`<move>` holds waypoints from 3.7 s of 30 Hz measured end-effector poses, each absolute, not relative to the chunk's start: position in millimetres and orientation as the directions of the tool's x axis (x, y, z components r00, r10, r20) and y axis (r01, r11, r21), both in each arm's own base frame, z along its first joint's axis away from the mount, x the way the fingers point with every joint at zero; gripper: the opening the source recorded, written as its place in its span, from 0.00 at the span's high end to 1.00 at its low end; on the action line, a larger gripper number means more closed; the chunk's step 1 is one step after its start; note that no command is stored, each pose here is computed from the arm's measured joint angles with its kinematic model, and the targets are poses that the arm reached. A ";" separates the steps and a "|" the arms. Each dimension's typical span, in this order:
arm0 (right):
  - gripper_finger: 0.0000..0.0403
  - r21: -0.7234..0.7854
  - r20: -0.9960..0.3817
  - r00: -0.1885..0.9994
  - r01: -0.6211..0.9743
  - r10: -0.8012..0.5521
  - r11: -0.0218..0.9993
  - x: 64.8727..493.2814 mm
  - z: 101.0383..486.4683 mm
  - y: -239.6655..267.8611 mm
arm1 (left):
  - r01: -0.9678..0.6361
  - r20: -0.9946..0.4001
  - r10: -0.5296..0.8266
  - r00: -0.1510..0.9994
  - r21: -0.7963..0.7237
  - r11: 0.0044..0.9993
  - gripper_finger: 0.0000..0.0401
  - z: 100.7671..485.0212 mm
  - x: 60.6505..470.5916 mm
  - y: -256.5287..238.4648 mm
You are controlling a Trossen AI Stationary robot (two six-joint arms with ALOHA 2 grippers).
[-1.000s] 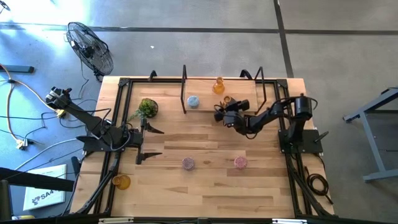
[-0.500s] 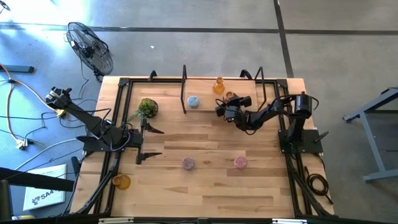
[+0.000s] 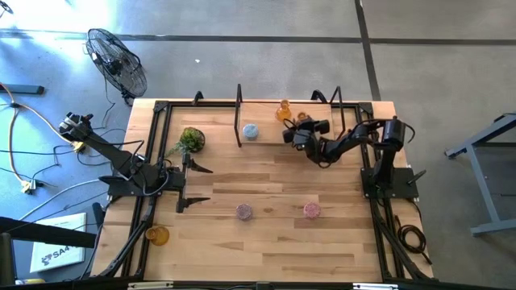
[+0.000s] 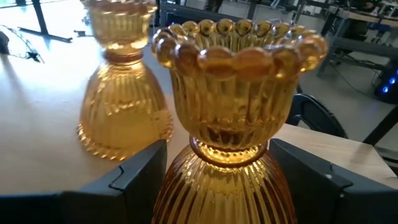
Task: Pick & Place candle stick holders
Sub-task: Put the top yellow candle holder on the shelf aligned with the other yellow candle holder, then put the pink scented candle on the shelf aligned with the blue scented candle
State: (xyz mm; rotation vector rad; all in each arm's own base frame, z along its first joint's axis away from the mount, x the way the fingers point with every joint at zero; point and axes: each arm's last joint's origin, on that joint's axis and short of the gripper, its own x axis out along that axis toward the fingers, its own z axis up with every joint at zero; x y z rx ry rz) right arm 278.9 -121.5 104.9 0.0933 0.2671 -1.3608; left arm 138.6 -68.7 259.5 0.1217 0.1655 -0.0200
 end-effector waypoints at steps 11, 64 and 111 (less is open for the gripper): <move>0.35 -0.081 -0.246 0.131 0.985 -0.960 0.155 270.9 105.0 -138.8 | 0.029 -0.165 -0.009 0.986 0.119 0.992 0.01 259.5 138.6 -68.7; 0.23 -0.093 -0.254 0.009 0.995 -0.967 0.034 254.5 102.8 -163.8 | 0.025 -0.171 -0.004 0.985 0.124 0.992 0.01 258.9 138.5 -68.5; 0.23 0.107 0.219 0.861 0.445 -0.458 0.889 165.2 333.0 13.4 | 0.019 -0.171 -0.006 0.985 0.075 0.997 0.01 258.9 138.5 -68.5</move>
